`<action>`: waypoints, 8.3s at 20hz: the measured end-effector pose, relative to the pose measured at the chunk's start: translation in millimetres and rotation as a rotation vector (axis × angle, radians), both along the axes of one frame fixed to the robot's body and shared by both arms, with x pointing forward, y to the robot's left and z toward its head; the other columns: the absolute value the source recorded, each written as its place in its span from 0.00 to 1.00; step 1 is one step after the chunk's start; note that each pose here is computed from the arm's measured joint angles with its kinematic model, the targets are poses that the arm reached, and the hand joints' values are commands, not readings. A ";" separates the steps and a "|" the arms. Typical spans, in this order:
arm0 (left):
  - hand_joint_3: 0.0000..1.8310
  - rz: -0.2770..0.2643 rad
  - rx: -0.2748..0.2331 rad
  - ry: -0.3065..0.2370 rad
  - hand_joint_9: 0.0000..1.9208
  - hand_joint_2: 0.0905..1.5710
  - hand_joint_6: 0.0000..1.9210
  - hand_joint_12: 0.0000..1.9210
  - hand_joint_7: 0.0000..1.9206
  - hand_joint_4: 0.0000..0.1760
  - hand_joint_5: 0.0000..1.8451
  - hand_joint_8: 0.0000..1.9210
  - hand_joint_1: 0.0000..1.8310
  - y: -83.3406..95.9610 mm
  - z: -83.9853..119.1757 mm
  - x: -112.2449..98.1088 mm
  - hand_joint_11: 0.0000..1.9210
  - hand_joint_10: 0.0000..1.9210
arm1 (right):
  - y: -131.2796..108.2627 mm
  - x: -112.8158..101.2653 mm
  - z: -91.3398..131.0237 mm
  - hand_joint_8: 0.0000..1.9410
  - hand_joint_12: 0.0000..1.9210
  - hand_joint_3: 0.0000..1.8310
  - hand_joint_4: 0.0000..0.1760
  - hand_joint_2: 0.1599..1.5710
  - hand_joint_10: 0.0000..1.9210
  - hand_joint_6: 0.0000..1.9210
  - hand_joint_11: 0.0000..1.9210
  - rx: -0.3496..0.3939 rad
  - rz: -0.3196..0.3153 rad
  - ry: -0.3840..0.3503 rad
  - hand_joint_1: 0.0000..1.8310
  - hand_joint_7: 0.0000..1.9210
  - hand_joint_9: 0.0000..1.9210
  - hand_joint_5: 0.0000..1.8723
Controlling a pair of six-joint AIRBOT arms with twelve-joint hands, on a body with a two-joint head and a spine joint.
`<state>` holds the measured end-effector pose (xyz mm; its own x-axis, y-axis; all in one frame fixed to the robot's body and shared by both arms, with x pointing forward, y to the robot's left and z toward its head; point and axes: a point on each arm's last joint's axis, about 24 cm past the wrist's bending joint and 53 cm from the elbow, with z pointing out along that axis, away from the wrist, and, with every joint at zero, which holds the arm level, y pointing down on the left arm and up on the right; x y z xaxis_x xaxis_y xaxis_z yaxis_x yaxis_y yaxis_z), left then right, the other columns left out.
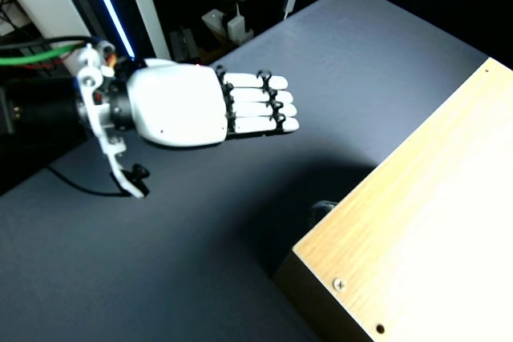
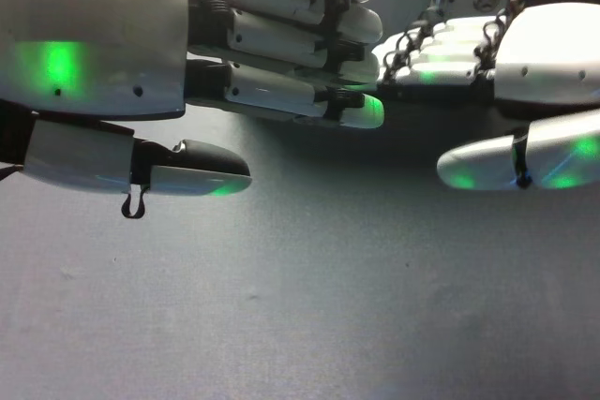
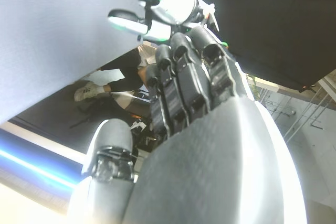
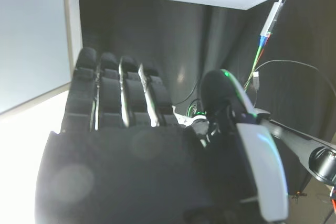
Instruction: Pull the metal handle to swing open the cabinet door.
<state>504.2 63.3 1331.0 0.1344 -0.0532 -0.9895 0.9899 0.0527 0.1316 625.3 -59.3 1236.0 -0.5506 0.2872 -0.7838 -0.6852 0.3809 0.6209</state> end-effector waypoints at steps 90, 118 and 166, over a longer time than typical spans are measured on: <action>0.03 0.001 0.000 0.000 0.22 1.00 0.00 0.44 0.25 0.00 0.25 0.00 0.00 0.0 0.0 0.2 0.03 0.00 | -92.1 111.0 -57.2 0.00 0.40 0.02 0.00 1.00 0.00 0.00 0.00 0.627 -0.653 0.988 0.00 0.17 0.15 0.16; 0.03 0.000 0.000 0.000 0.21 1.00 0.00 0.44 0.23 0.00 0.23 0.00 0.00 0.0 0.0 0.0 0.02 0.00 | -67.3 125.3 -64.9 0.00 0.37 0.00 0.00 0.98 0.00 0.00 0.00 0.622 -0.636 1.001 0.00 0.14 0.13 0.14; 0.03 0.000 0.000 0.000 0.21 1.00 0.00 0.46 0.23 0.00 0.23 0.00 0.00 0.0 0.0 0.1 0.01 0.00 | -58.3 32.9 -59.2 0.00 0.30 0.00 0.00 0.99 0.00 0.00 0.00 0.397 -0.491 0.849 0.00 0.12 0.11 0.11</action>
